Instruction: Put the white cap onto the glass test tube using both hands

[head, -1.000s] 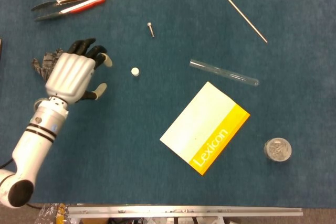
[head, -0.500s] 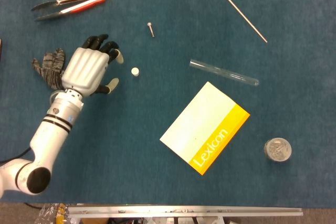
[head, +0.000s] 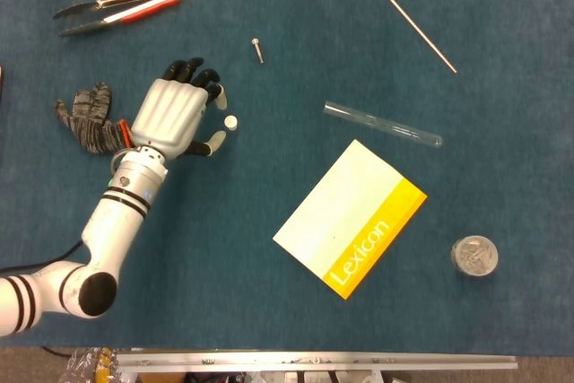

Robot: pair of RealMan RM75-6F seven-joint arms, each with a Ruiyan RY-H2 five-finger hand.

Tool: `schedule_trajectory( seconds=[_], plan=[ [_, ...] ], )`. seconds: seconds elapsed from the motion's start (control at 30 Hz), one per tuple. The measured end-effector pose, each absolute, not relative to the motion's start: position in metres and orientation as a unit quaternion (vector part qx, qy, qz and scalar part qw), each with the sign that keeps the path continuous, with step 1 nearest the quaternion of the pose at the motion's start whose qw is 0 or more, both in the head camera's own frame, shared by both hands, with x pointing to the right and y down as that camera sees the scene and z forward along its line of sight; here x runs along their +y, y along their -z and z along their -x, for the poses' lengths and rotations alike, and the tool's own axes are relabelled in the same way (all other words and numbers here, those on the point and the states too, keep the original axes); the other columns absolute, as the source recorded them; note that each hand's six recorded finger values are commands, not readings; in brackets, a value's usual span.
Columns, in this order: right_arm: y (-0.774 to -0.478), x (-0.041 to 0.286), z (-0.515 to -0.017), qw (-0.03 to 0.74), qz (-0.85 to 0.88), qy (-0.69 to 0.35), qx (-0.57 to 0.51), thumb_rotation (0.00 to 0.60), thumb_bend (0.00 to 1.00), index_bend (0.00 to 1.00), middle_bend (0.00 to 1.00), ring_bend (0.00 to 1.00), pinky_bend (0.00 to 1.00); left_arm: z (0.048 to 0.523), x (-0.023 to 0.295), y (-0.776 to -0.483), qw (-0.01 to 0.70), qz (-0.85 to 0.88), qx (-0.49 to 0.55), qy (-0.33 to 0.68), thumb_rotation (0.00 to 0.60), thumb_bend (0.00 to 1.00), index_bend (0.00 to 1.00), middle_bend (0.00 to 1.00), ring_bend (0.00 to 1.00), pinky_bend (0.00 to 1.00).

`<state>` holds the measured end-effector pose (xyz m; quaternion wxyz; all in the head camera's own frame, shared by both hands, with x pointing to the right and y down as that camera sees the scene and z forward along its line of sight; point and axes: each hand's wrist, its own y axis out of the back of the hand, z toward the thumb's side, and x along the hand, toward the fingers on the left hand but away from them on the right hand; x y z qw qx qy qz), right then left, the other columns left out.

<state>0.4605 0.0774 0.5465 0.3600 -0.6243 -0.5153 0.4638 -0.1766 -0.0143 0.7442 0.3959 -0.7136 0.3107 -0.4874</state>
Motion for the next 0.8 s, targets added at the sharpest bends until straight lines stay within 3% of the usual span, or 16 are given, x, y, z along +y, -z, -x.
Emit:
schedule_trajectory(
  seconds=[0.8],
  plan=[
    [-0.543,0.081,-0.473,0.356,0.617,-0.469,-0.522,0.6,0.31,0.38,0.28,0.22,0.32,0.166,-0.016,-0.779,0.389,0.702,0.306,0.512,0.515,0.29,0.4,0.22,0.08,0.09]
  ],
)
